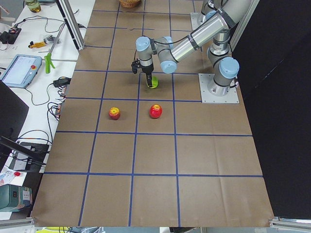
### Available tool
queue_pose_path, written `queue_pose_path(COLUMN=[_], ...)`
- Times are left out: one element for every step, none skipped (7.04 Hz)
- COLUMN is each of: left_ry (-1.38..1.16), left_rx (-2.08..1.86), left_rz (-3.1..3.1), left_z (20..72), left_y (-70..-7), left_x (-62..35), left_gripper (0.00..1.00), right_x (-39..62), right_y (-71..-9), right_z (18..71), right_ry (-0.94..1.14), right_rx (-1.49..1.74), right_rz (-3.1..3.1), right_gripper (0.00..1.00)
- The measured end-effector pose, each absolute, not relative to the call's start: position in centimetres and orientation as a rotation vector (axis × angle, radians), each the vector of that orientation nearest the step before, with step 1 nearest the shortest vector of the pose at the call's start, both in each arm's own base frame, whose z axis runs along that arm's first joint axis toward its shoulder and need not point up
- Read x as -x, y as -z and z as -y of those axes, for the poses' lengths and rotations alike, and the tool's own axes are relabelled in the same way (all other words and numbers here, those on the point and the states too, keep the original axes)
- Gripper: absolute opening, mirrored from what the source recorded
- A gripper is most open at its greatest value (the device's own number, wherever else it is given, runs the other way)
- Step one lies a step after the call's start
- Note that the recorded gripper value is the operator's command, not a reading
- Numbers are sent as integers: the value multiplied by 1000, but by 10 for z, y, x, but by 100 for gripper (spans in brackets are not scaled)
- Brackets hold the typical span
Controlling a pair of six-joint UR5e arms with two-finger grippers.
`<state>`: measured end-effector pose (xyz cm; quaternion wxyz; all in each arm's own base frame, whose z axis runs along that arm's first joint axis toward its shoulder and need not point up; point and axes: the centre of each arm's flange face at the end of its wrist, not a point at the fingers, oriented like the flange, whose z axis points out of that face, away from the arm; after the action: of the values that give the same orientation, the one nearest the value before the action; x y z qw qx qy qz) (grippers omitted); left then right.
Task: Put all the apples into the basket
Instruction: 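Close the left gripper on the green apple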
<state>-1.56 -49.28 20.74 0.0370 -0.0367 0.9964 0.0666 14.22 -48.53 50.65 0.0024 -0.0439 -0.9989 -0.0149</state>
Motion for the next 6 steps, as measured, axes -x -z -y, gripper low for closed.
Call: queue_pose_path(left_ry=[-208, -218, -230, -239, -240, -236], left_rx=[115, 121, 129, 133, 140, 150], left_rz=[-3061, -3072, -3082, -3088, -3090, -3094], left_z=[491, 489, 487, 485, 484, 485], left_y=[-206, -203, -200, -197, -196, -196], left_x=[16, 17, 19, 20, 20, 21], left_gripper=[96, 96, 87, 60, 41, 33], right_x=[-142, -142, -142, -142, -142, -142], right_y=[-506, -506, -506, -506, -506, -506], right_z=[485, 485, 485, 485, 485, 485], right_ry=[47, 47, 47, 47, 47, 47], right_rx=[138, 138, 138, 138, 138, 138], right_rz=[3133, 3133, 3133, 3133, 3133, 3133], right_gripper=[100, 100, 100, 100, 100, 100])
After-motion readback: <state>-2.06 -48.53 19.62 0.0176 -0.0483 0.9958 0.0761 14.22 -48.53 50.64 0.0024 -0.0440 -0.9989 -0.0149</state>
